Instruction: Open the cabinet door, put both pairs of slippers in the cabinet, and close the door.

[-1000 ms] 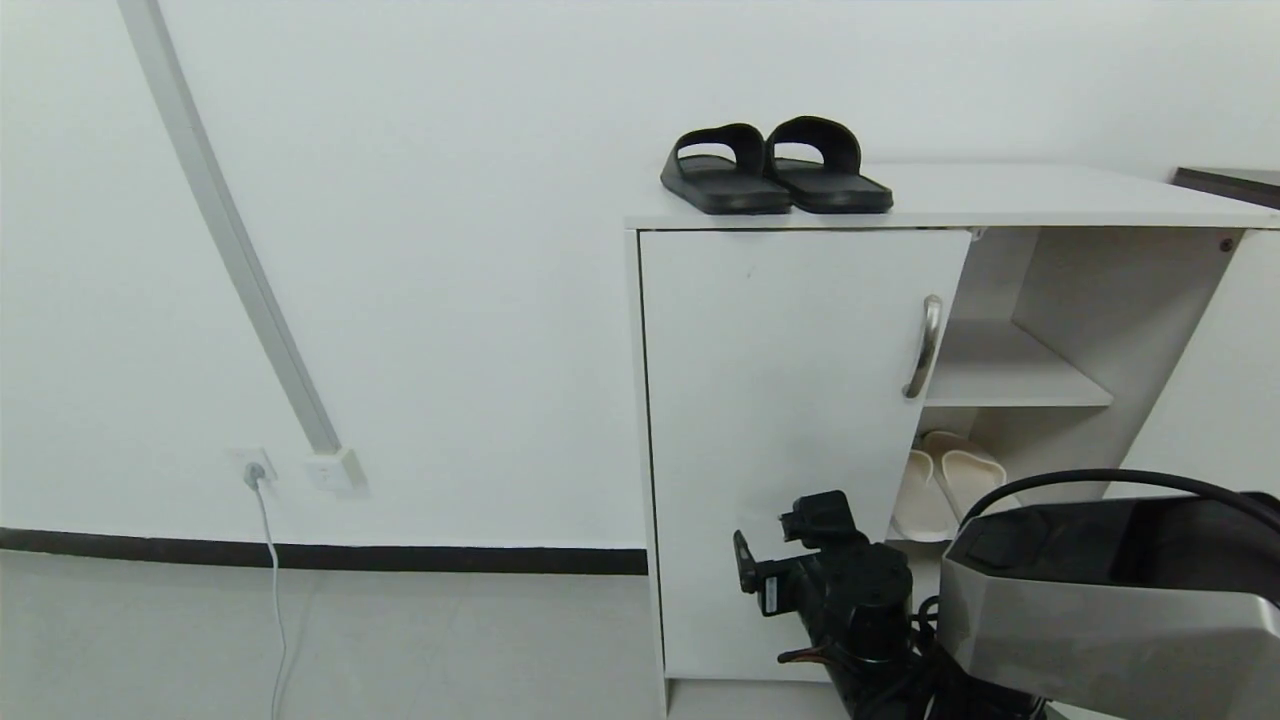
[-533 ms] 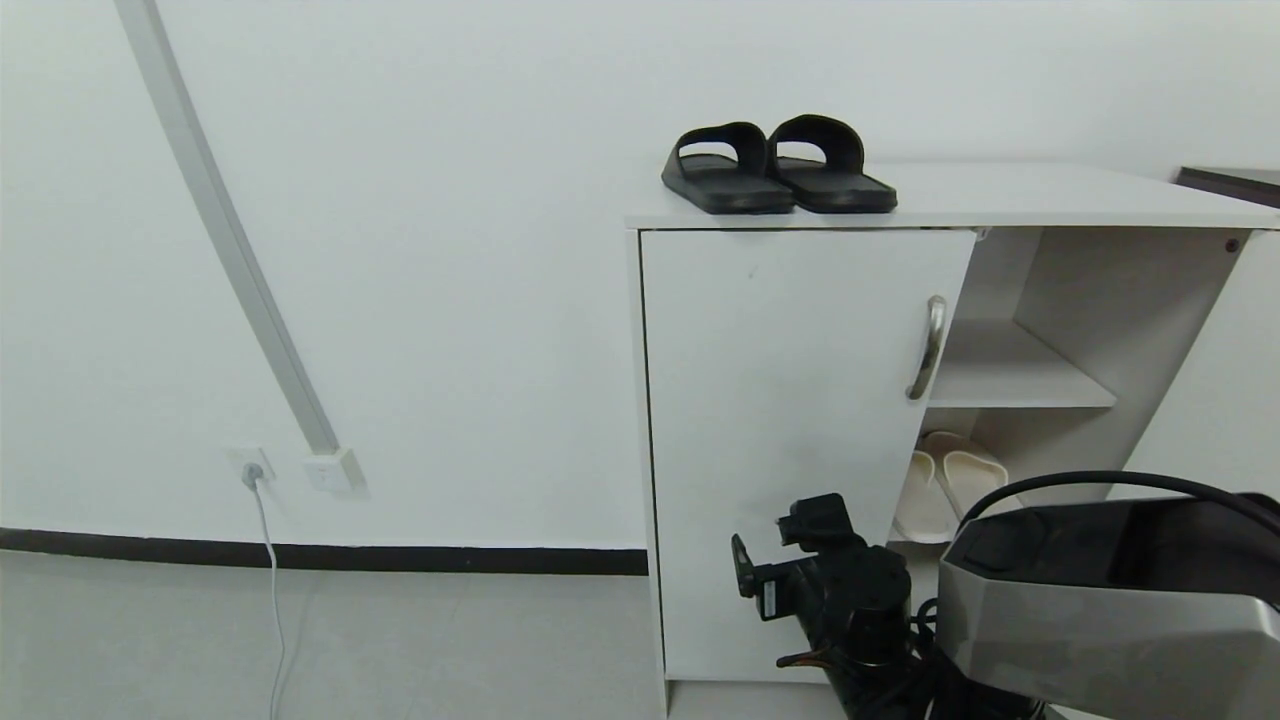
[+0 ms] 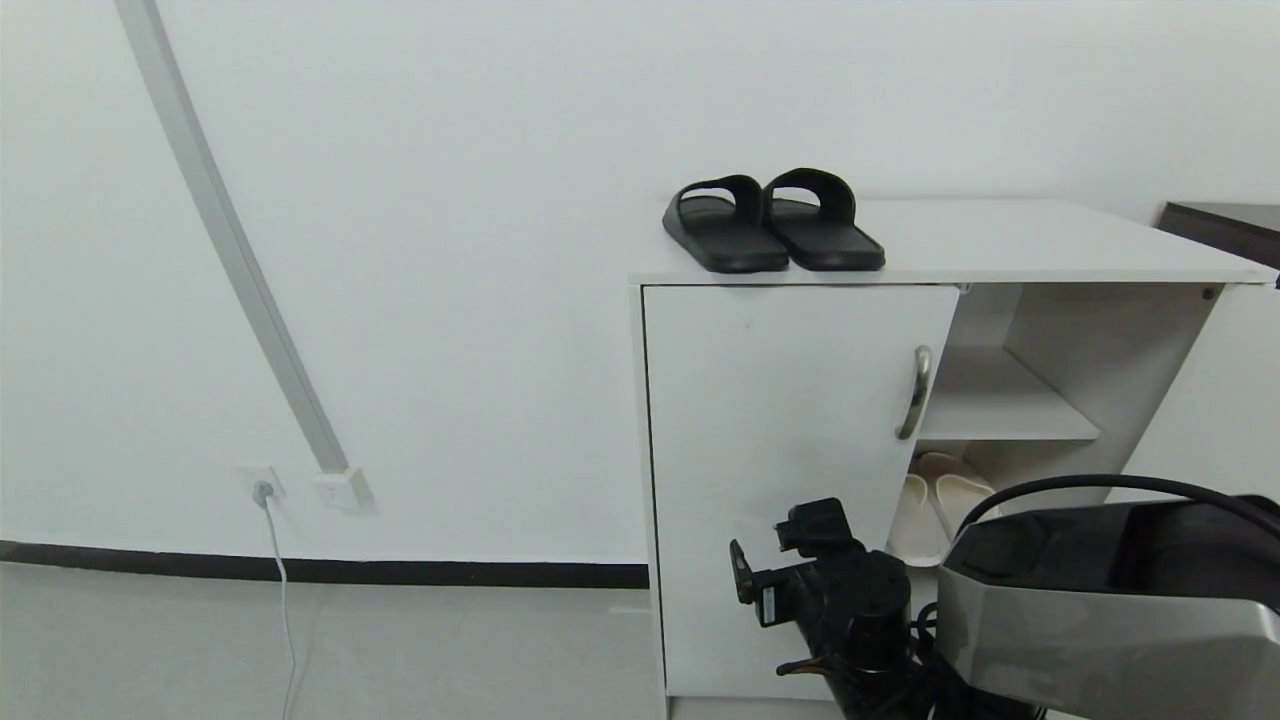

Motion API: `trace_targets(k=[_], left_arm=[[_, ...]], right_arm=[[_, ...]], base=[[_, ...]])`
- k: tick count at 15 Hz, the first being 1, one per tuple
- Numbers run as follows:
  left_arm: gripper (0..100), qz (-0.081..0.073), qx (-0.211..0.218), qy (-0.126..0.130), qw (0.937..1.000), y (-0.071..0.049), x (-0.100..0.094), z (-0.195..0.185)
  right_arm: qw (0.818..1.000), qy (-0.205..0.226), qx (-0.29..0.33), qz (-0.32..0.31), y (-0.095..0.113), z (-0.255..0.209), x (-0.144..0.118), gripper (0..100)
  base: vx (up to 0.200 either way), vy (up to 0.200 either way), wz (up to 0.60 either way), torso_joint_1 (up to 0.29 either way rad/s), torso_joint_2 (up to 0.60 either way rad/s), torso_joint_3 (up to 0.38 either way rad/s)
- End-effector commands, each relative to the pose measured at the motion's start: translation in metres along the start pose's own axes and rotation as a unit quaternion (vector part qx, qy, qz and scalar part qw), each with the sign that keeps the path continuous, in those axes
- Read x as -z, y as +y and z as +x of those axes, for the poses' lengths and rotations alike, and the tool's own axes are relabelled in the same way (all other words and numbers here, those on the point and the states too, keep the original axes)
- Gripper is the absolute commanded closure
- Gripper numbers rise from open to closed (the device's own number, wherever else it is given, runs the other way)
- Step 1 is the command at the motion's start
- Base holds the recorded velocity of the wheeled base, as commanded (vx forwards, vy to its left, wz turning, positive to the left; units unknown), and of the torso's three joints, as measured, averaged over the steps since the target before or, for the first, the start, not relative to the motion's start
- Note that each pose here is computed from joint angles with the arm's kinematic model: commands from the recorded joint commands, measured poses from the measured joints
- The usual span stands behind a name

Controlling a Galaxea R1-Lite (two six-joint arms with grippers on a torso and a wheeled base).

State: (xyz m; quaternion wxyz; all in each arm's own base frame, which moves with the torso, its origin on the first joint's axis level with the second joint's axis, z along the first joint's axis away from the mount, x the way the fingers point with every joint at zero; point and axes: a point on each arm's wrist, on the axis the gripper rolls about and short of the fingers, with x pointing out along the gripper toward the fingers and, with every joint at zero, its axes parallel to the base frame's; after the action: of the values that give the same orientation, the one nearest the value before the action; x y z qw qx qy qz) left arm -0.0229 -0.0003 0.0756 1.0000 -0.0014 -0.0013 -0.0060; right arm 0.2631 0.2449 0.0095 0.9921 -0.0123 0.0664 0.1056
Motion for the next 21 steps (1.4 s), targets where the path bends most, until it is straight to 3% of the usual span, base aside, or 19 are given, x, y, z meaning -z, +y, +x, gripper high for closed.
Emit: trace_targets(k=[1, 21], left_arm=[[100, 0.000, 0.000, 0.001, 1.0000, 0.0000, -0.0001, 0.0001], [100, 0.000, 0.000, 0.001, 1.0000, 0.0000, -0.0001, 0.0001]], right_arm=[[1.000, 0.000, 0.000, 0.000, 0.0002, -0.0001, 0.0002, 0], [1.000, 0.001, -0.002, -0.001, 0.0015, -0.0011, 0.0011, 0]], base=[[0.000, 0.000, 0.00, 0.110, -0.44, -0.339], [0.000, 0.000, 0.00, 0.190, -0.51, -0.323]])
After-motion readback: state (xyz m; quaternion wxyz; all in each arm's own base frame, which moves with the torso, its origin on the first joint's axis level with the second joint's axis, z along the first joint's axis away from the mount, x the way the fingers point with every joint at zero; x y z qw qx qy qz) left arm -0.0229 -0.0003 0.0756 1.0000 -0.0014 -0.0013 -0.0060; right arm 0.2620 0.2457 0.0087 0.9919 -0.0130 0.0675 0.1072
